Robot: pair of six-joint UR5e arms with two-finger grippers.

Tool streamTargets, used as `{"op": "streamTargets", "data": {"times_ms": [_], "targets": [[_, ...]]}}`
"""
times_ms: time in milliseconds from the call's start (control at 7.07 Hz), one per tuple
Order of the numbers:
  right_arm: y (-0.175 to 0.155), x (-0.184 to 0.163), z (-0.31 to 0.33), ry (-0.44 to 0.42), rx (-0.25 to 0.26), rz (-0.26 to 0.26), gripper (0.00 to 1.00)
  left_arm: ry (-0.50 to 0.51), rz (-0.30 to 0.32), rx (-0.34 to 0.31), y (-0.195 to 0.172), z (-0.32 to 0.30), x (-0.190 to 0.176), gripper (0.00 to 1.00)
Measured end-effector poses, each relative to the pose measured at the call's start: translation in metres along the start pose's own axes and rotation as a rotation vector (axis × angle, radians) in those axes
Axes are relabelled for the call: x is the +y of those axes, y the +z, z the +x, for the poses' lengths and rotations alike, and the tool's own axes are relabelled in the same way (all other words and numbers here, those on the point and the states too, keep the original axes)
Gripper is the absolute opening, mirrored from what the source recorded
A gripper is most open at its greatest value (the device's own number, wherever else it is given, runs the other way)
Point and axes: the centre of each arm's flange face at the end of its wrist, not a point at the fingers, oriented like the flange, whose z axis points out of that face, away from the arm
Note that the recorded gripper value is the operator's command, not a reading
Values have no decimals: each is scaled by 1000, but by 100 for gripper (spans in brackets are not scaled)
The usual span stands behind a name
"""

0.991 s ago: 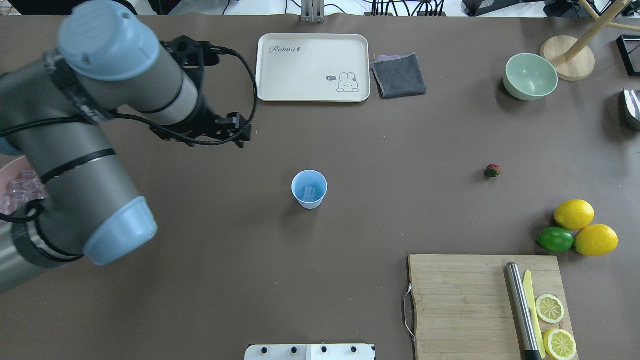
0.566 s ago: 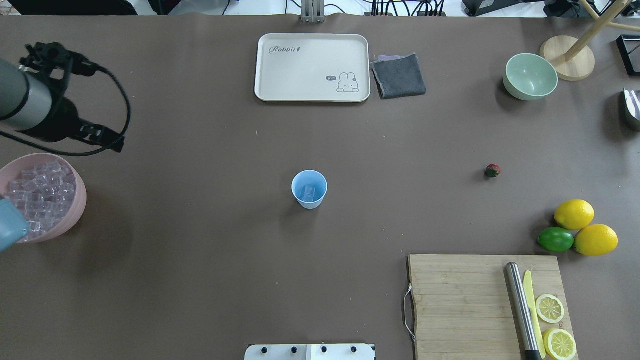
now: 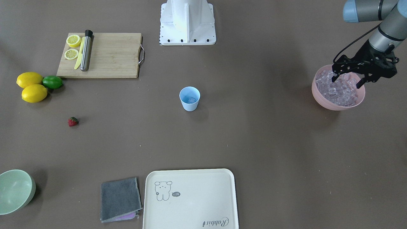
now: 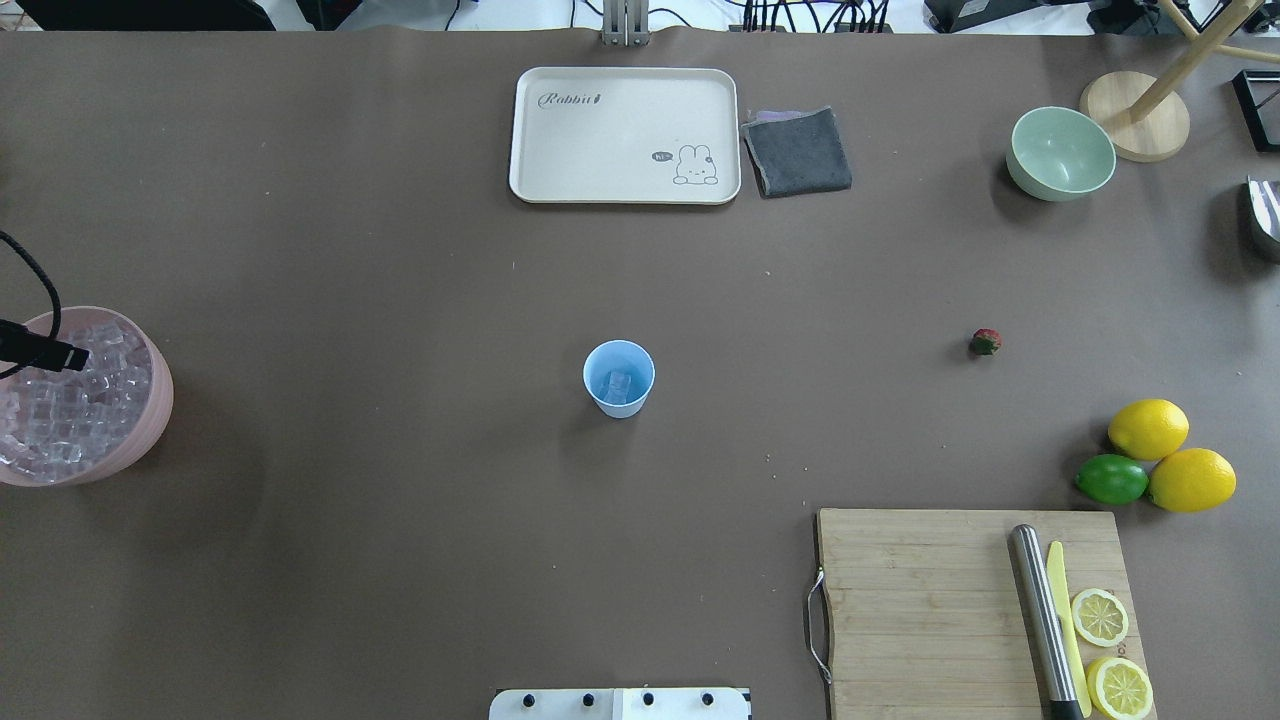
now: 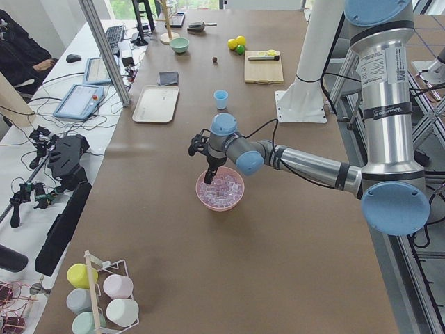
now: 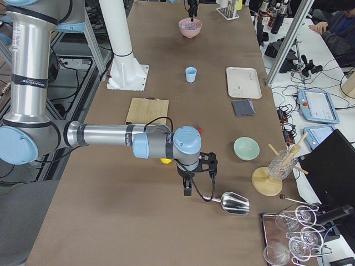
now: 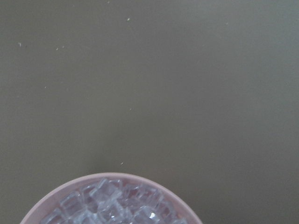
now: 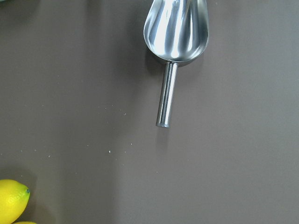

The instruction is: Put ice and strawberries in cup

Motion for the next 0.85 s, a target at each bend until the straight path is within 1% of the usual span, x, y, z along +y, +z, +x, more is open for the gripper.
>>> {"op": "streamTargets", "data": {"times_ms": [142, 283, 425, 566, 708, 849], "targets": [[0, 0, 0, 0, 1, 0, 100, -28, -16, -9, 1, -16, 14, 86], [1, 1, 1, 0, 1, -1, 100, -52, -29, -17, 2, -24, 24, 81], [2, 1, 2, 1, 1, -2, 100, -84, -34, -21, 2, -26, 27, 75], [2, 0, 2, 1, 1, -2, 100, -123, -33, -21, 2, -24, 25, 60], [2, 0, 2, 0, 1, -2, 100, -150, -32, -19, 3, -21, 24, 53], [2, 0, 2, 0, 1, -2, 100, -168, -34, -18, 4, -18, 24, 52]]}}
